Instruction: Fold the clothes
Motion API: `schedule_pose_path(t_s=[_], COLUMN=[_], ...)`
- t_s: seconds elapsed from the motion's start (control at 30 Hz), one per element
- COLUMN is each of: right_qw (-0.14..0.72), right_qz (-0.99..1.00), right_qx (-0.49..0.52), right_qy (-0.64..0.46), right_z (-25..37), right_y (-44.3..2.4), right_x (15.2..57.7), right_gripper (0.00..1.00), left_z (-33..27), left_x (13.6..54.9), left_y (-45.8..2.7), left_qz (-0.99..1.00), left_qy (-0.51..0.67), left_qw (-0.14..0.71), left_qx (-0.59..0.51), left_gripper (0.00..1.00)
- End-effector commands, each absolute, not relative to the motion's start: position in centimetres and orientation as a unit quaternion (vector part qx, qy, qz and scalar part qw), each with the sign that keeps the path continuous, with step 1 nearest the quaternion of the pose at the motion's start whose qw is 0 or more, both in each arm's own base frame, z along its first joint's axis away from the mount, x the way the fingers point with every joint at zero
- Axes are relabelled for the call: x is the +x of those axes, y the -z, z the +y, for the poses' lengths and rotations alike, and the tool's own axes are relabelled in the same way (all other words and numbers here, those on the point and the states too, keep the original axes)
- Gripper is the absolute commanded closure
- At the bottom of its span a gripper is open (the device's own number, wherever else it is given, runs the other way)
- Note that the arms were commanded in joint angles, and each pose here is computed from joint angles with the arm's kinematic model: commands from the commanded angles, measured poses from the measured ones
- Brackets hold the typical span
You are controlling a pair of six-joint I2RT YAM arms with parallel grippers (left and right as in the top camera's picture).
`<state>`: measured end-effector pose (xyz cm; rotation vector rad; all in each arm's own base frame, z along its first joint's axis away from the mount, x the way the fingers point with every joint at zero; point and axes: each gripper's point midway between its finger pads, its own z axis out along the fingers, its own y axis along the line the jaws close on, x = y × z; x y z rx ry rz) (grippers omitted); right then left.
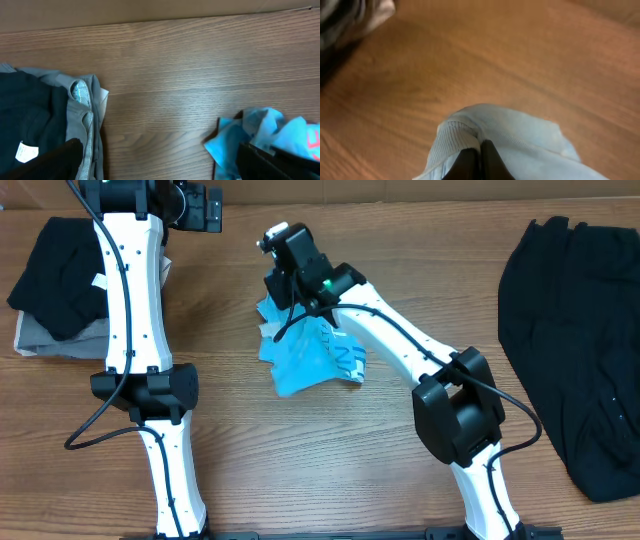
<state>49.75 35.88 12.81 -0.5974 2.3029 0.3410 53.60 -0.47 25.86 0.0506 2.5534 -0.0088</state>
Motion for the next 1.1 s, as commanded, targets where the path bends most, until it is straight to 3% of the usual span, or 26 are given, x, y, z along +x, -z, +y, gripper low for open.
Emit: schedule_pose_path(t_s=[0.0, 0.1, 0.13, 0.2, 0.23, 0.27, 0.5, 0.73, 0.83, 1.07], right_qw=[0.373, 0.382, 0.384, 0.384, 0.382, 0.38, 0.358, 0.337, 0.304, 0.229], right_qz=[0.892, 0.888, 0.885, 0.881, 0.88, 0.88, 0.895, 0.921, 0.942, 0.964], right_qx=[-0.205, -0.194, -0.197, -0.203, -0.205, -0.207, -0.164, -0.091, -0.034, 0.049], right_qy=[-0.153, -0.165, -0.177, -0.19, -0.194, -0.197, -0.211, -0.171, -0.141, -0.127], right_z=[36.1, 36.4, 36.9, 37.4, 37.5, 37.7, 34.5, 23.6, 16.7, 8.3], right_y=[-12.5, -12.1, -12.1, -12.3, -12.3, -12.4, -17.7, -23.7, -23.7, -21.1], right_x=[51.4, 52.2, 52.2, 52.1, 52.0, 51.8, 50.7, 49.6, 49.1, 47.9], right_gripper=[0.96, 0.94, 0.82, 0.26, 0.09, 0.0, 0.0, 0.0, 0.0, 0.0], left_z=[-0.3, -0.3, -0.3, -0.3, -0.3, -0.3, -0.5, -3.3, -6.0, -10.4], left_x=[53.8, 53.8, 53.8, 53.8, 53.8, 53.7, 53.0, 50.8, 49.5, 47.9], left_y=[-25.1, -25.1, -25.1, -25.1, -25.1, -25.0, -24.6, -23.4, -21.9, -16.1], left_qz=[0.959, 0.959, 0.959, 0.959, 0.959, 0.96, 0.964, 0.972, 0.975, 0.978], left_qy=[0.01, 0.01, 0.01, 0.01, 0.01, 0.01, 0.012, 0.09, 0.139, 0.156], left_qw=[0.282, 0.282, 0.282, 0.282, 0.282, 0.281, 0.265, 0.213, 0.168, 0.077], left_qx=[0.011, 0.011, 0.011, 0.011, 0.011, 0.011, 0.012, 0.031, 0.051, 0.118], left_gripper=[0.0, 0.0, 0.0, 0.0, 0.0, 0.0, 0.0, 0.0, 0.0, 0.0])
